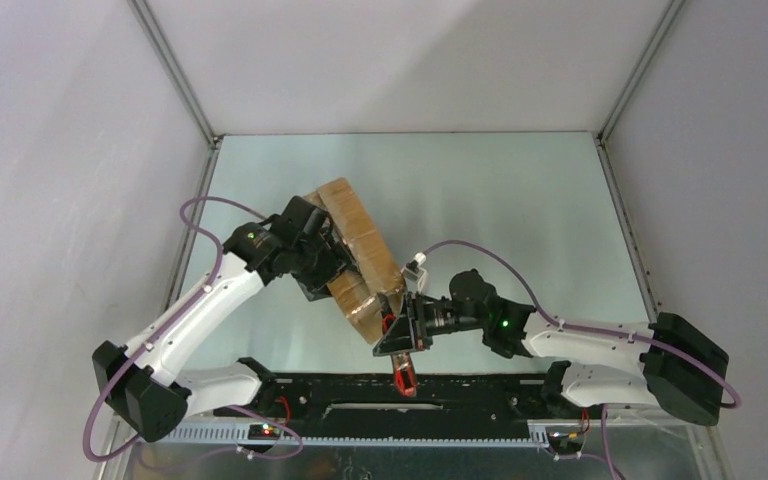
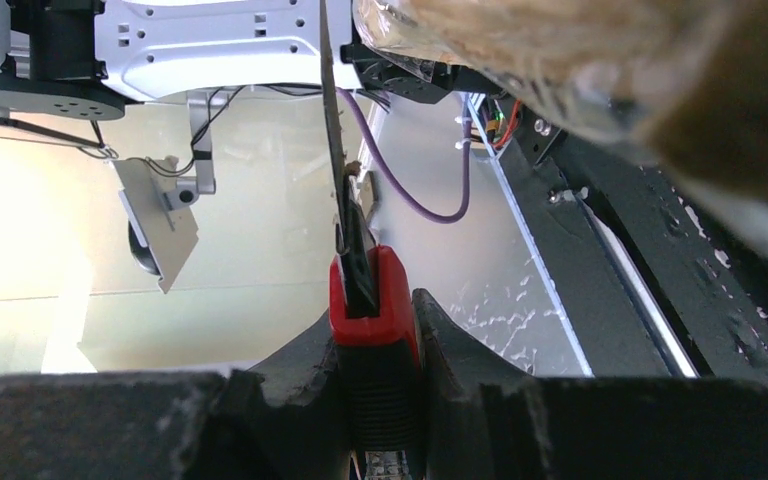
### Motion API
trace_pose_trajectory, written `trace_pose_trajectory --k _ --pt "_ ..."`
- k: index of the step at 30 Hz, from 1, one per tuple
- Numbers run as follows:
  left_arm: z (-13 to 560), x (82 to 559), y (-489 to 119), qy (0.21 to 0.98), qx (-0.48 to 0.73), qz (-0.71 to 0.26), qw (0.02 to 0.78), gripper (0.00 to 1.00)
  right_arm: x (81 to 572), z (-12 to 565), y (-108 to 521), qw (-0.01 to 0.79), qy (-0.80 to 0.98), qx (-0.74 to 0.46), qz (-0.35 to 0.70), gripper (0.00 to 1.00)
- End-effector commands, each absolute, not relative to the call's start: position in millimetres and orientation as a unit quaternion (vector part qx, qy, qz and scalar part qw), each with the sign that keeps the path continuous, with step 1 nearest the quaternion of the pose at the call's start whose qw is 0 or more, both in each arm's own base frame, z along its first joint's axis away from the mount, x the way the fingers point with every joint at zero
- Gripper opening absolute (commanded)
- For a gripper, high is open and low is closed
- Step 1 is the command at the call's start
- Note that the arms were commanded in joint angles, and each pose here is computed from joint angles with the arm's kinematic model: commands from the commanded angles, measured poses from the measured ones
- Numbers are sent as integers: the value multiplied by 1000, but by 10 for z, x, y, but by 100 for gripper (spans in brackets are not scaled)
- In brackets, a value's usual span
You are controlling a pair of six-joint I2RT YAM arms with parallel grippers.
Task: Unpack the express box
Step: Cut the express box at the center of the board.
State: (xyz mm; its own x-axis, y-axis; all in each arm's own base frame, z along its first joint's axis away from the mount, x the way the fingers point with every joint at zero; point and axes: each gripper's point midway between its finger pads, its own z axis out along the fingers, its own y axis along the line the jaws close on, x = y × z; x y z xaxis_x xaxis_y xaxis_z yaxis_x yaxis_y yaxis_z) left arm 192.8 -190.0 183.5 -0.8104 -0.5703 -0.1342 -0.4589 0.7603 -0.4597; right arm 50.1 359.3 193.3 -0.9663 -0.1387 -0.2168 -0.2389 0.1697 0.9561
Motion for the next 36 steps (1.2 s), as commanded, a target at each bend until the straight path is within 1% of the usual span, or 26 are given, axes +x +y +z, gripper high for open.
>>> trace_pose_trajectory --k 1,11,15,18,19,20,21,23,24,25,29,31,36 --pt "1864 1970 -2003 918 -285 -241 131 0 328 2011 3582 21 747 -141 649 0" --pt "1874 2003 -1969 917 -290 -241 134 0 241 1929 3644 -1 746 -146 650 0" --pt "1863 2049 -1908 919 -288 -230 139 0 257 1958 3629 5 746 -144 651 0" --pt "1905 2071 -1933 924 -270 -233 141 1 302 2012 3577 26 751 -148 643 0" --pt "1922 2075 -1935 926 -263 -230 141 6 326 2037 3551 38 755 -152 637 0" --pt "1952 2081 -1940 928 -256 -230 142 15 357 2050 3511 50 761 -154 628 0" --pt "1986 2088 -1947 929 -248 -231 145 28 393 2077 3468 62 764 -154 623 0" --pt "2059 2102 -1947 931 -234 -234 154 42 455 2133 3372 74 766 -150 620 0" --pt "2105 2111 -1953 930 -229 -239 159 53 477 2180 3332 80 764 -150 622 0" --pt "2144 2115 -1963 930 -222 -244 164 66 496 2212 3295 85 763 -151 622 0" --pt "2340 2125 -2002 927 -190 -267 183 97 540 2347 3178 103 761 -160 620 0" --pt "2443 2125 -2009 925 -174 -277 195 100 596 2437 3112 121 760 -162 617 0" --pt "2709 2076 -1991 918 -135 -297 225 100 767 2626 2969 152 762 -164 608 0"
